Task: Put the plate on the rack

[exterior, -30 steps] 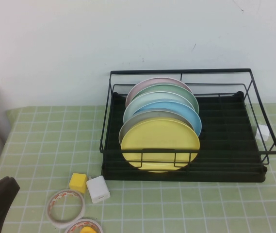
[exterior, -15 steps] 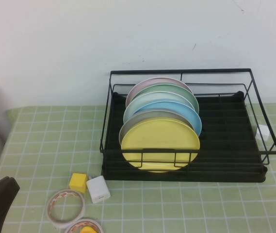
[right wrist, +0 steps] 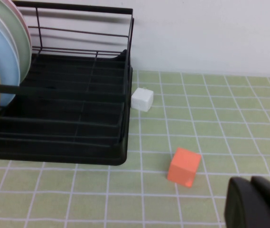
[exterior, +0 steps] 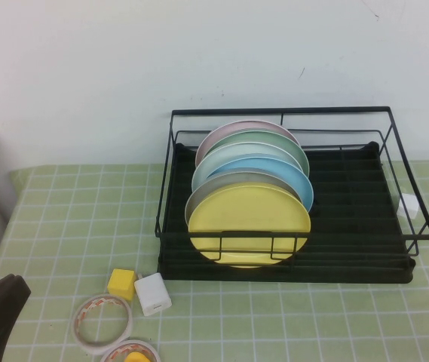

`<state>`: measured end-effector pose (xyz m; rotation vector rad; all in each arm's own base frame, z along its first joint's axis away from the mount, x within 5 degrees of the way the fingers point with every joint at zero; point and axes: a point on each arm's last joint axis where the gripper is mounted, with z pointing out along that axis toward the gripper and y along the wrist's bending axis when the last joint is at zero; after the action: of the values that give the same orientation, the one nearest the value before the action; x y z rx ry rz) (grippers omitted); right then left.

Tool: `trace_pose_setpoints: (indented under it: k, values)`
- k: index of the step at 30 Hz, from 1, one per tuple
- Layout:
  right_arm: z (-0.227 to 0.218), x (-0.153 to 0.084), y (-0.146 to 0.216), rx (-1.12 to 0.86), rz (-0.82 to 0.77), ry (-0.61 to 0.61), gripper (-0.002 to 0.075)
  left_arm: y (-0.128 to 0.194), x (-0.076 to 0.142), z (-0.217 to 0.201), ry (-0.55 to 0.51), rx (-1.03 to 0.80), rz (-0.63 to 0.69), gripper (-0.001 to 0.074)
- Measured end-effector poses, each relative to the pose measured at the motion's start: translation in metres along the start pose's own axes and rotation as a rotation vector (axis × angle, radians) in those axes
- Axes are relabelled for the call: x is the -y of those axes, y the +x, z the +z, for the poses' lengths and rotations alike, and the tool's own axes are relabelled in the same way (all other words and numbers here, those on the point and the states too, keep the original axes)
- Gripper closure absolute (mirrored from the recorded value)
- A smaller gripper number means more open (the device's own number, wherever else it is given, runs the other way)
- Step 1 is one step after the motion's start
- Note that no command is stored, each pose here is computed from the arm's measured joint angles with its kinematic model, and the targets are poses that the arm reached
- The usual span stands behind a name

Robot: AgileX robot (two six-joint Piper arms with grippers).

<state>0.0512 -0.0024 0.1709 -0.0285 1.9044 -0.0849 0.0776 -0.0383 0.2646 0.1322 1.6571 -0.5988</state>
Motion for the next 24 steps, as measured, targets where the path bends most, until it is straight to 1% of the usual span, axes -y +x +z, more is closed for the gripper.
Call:
trace_pose_setpoints:
  k: [7, 11, 14, 17, 20, 23, 24]
  values:
    - [0.0, 0.0, 0.0, 0.0, 0.002, 0.0, 0.0725, 0.0, 0.0, 0.0, 0.0, 0.0, 0.0, 0.0737]
    - [0.0, 0.0, 0.0, 0.0, 0.002, 0.0, 0.0726, 0.003, -0.005, 0.0, -0.046, -0.004, -0.006, 0.0737]
    - [0.0, 0.0, 0.0, 0.0, 0.002, 0.0, 0.0726, 0.006, -0.007, 0.0, -0.057, -0.007, -0.066, 0.0737]
    - [0.0, 0.0, 0.0, 0.0, 0.002, 0.0, 0.0726, 0.014, -0.011, 0.0, -0.077, -0.009, -0.183, 0.0737]
    - [0.0, 0.0, 0.0, 0.0, 0.002, 0.0, 0.0726, 0.024, -0.019, 0.0, -0.1, 0.055, -0.248, 0.0737]
    - [0.0, 0.0, 0.0, 0.0, 0.002, 0.0, 0.0726, 0.039, -0.026, -0.001, -0.1, 0.115, -0.276, 0.0737]
    - [0.0, 0.0, 0.0, 0.0, 0.002, 0.0, 0.0726, 0.044, -0.029, -0.002, -0.108, 0.118, -0.308, 0.0737]
